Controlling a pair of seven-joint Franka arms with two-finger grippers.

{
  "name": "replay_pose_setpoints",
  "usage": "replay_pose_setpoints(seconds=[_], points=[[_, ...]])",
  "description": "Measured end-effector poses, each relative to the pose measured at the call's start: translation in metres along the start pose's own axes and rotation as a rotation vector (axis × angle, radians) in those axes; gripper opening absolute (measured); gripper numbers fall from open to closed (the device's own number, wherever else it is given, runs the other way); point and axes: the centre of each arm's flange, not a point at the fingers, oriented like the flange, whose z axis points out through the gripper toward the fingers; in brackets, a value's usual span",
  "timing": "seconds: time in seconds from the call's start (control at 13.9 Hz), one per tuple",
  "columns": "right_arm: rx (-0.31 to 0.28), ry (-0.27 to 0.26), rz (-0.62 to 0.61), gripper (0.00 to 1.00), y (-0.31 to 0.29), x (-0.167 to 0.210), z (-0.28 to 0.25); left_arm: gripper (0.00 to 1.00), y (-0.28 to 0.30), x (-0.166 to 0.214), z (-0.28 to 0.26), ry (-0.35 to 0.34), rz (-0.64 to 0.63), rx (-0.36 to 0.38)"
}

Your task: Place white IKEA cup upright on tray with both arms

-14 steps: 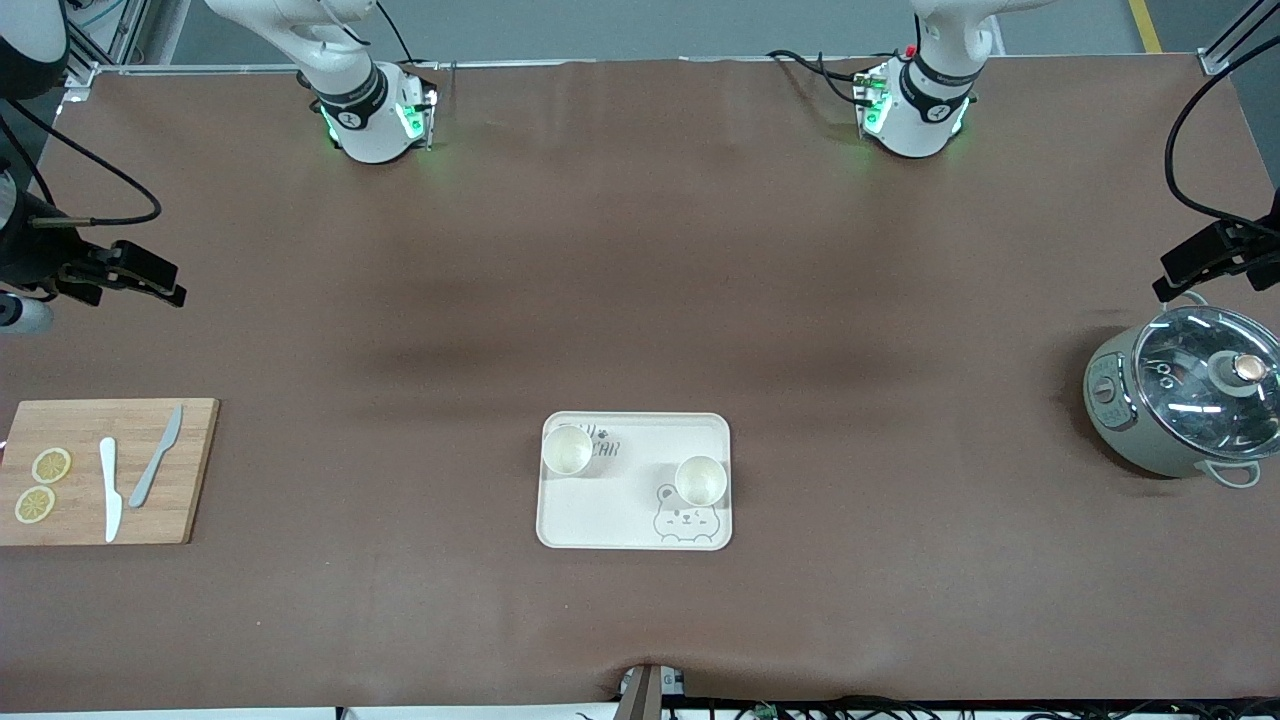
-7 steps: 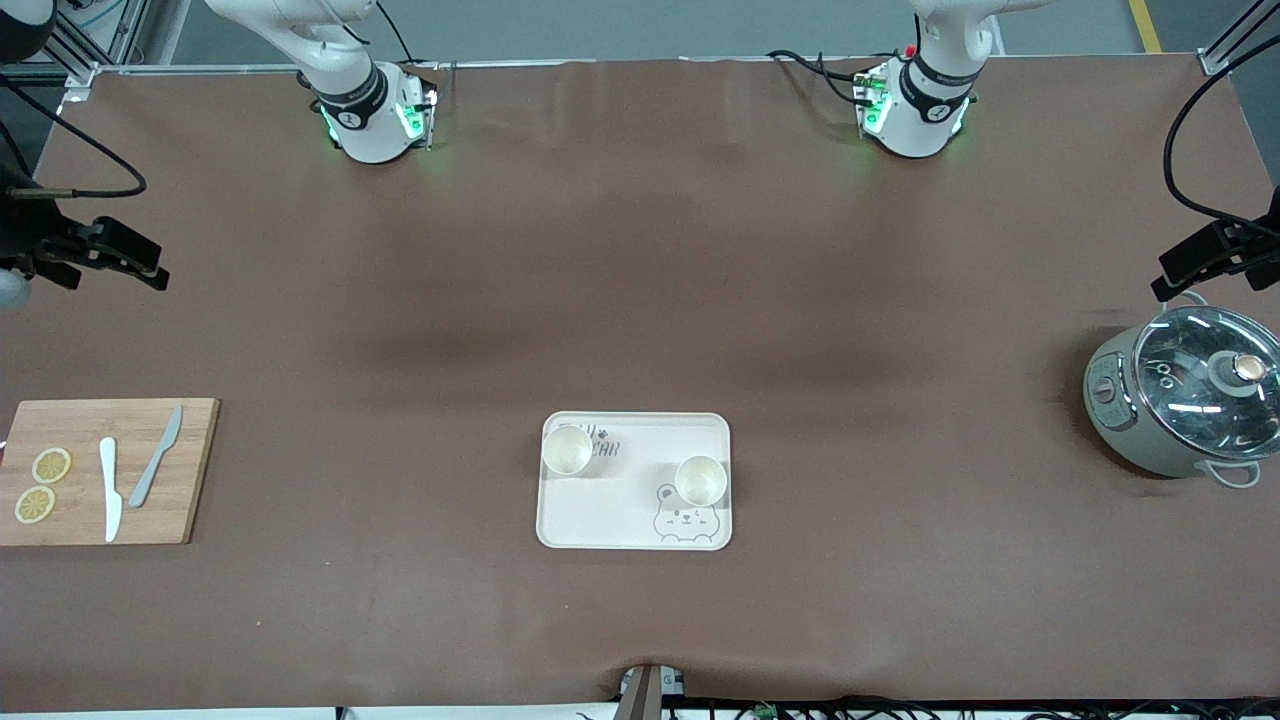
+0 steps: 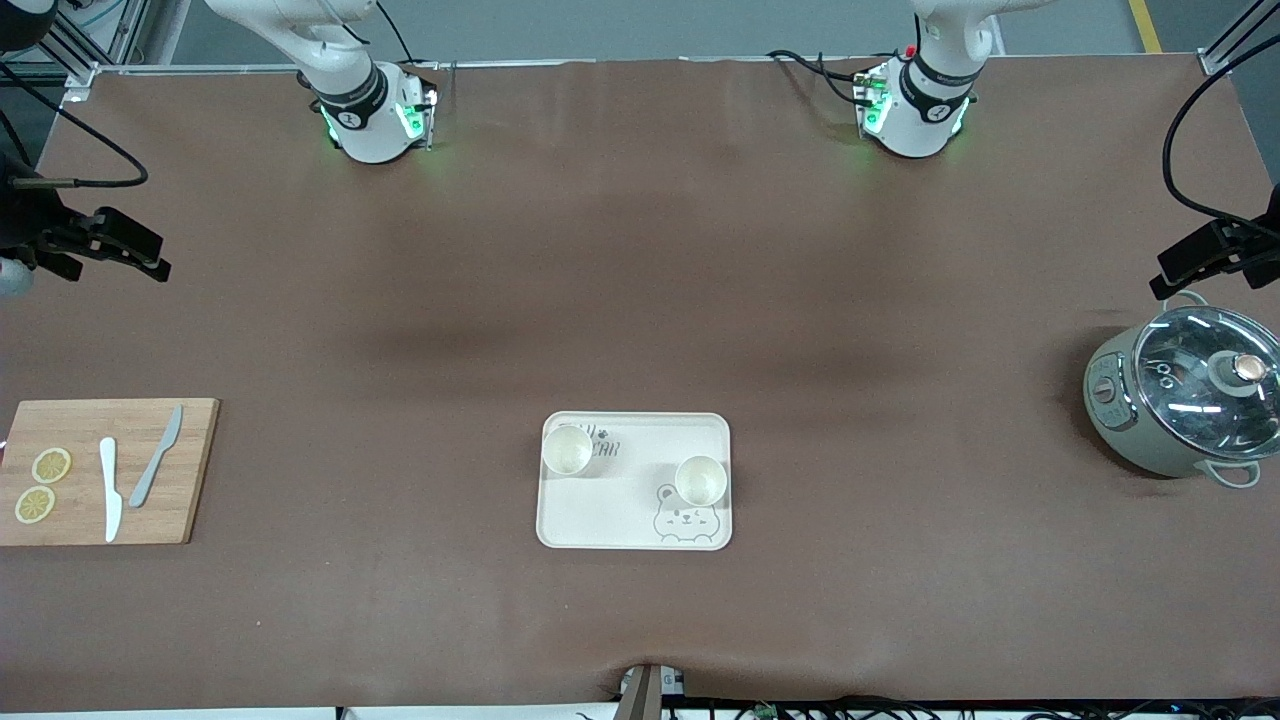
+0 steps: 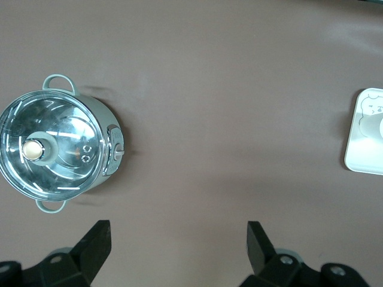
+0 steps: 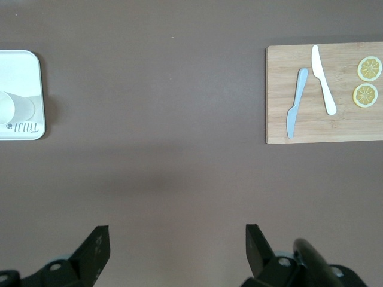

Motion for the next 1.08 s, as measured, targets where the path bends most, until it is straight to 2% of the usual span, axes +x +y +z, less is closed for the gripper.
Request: replay_pose_setpoints(seconds=[0.86, 1.08], points=[[0.002, 0.017, 0.014, 1.0, 0.015, 0.0, -0.005, 1.0, 0.006, -0.008, 0.004, -0.053, 0.012, 0.005], [0.002, 0.05, 0.008, 1.0, 0.012, 0.001, -0.022, 1.0, 0.012, -0.013, 0.005, -0.058, 0.022, 0.007]])
